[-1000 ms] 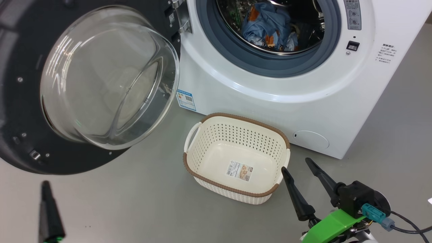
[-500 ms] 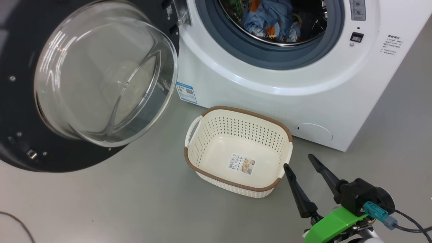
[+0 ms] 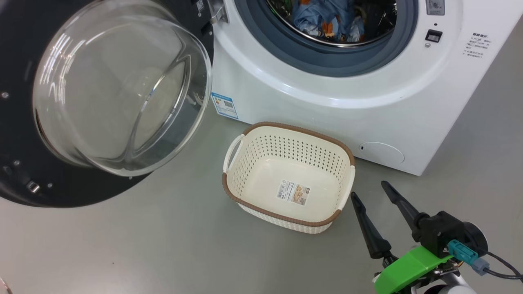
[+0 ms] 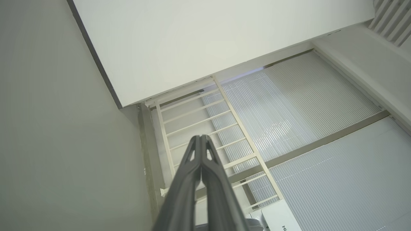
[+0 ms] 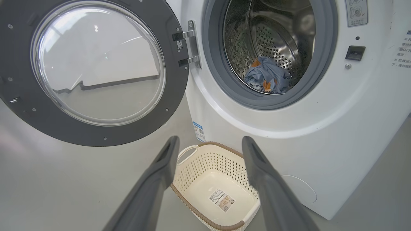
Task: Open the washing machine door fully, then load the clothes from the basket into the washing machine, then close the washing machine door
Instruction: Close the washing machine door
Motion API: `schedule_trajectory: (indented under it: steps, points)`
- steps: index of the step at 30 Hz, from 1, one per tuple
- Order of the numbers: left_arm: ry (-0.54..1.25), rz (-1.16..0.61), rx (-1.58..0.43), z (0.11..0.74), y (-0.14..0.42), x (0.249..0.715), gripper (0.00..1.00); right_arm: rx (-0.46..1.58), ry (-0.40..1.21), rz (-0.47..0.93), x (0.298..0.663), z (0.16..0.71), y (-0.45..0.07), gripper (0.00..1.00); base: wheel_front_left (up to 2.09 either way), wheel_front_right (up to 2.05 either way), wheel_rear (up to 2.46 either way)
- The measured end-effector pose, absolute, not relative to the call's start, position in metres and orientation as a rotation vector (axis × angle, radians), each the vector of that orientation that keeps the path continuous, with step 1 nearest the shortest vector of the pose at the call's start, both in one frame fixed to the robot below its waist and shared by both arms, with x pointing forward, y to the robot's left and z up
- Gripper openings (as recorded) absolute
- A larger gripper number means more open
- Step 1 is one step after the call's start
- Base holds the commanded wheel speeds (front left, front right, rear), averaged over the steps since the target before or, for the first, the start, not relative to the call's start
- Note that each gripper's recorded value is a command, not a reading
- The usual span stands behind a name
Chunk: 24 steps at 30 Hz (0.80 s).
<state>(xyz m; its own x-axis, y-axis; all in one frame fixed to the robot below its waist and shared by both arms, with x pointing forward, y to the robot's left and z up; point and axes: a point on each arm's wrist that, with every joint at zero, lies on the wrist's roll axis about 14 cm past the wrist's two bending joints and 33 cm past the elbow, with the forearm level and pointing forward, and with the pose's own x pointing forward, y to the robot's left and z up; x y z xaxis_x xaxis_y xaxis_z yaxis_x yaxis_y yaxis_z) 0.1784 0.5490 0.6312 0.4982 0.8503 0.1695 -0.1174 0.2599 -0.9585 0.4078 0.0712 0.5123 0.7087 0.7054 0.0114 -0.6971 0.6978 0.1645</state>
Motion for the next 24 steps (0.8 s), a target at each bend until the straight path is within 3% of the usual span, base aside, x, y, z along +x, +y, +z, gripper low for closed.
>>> schedule_trajectory:
  steps: [12, 24]
  points:
    - [-0.48, 0.705, -1.21, 0.6, 0.543, 0.236, 0.0, 0.161, 0.059, 0.77, 0.412, 0.512, 0.067, 1.0, 0.0, 0.0, 0.0]
    - [-0.295, 0.595, -1.184, 0.593, 0.521, 0.277, 0.0, 0.153, 0.062, 0.752, 0.411, 0.513, 0.06, 1.0, 0.0, 0.0, 0.0]
